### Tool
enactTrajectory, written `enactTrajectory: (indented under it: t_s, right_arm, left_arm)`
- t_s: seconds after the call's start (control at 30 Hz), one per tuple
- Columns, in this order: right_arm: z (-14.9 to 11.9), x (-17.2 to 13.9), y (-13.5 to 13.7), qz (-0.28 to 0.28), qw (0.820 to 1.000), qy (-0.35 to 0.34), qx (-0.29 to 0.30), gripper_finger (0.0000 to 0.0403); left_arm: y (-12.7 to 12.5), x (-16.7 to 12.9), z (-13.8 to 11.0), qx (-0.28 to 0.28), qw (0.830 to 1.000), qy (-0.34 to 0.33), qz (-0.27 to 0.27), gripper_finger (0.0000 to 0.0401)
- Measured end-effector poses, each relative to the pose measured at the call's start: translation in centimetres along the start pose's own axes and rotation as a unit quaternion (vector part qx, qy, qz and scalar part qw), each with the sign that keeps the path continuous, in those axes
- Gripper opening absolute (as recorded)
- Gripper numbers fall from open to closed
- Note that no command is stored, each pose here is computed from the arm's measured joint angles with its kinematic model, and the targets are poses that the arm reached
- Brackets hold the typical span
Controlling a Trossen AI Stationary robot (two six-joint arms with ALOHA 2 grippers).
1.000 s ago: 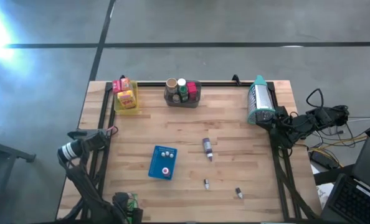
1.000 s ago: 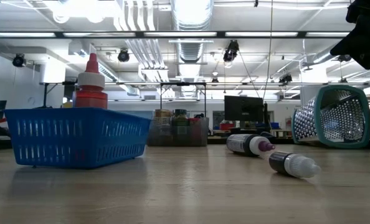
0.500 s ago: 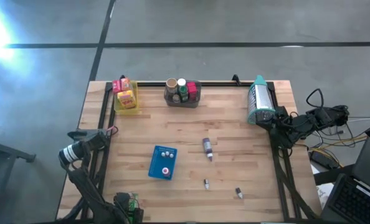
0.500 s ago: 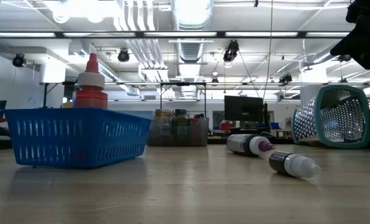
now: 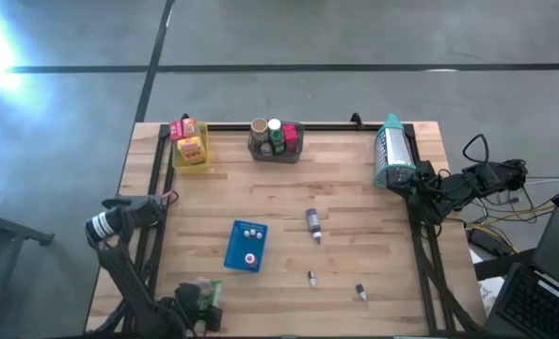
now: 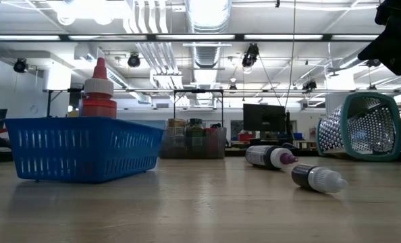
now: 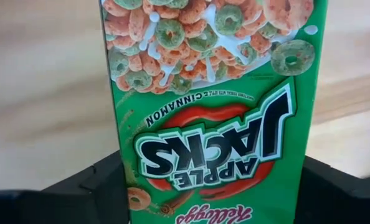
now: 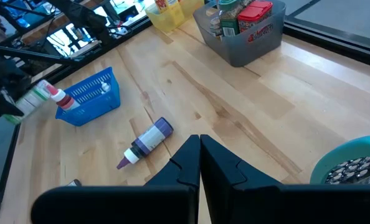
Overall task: Pick & Place Kitchen Items
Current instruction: Put the green cereal box into the yellow bin
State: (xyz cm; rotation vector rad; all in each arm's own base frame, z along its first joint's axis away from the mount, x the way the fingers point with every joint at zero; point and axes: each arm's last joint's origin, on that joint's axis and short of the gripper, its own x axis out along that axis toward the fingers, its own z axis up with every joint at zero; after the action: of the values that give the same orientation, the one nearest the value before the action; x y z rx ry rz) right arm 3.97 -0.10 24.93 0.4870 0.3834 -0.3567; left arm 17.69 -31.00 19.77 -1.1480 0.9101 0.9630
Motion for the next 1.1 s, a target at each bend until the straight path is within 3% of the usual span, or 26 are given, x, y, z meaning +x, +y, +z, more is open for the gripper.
enactTrajectory:
  t_s: [0.13,0.33,0.67,1.1]
  right_arm:
    - [0.0,0.0,0.0,0.0,1.0,0.0,0.0,0.0008]
    - [0.0,0.0,0.0,0.0,1.0,0.0,0.0,0.0008]
    - [0.0,0.0,0.0,0.0,1.0,0.0,0.0,0.0008]
    - [0.0,0.0,0.0,0.0,1.0,0.0,0.0,0.0008]
  left_arm:
    - [-1.0,-1.6,1.4,-0.002,0.993,-0.054,-0.103,0.0324]
    - [-2.2,-4.2,3.8,-0.033,0.973,-0.099,-0.207,0.0325]
    - [-3.3,-9.3,8.2,-0.163,0.891,-0.156,-0.393,0.0326]
    - [-3.2,-15.1,16.8,-0.303,0.843,-0.118,-0.429,0.0326]
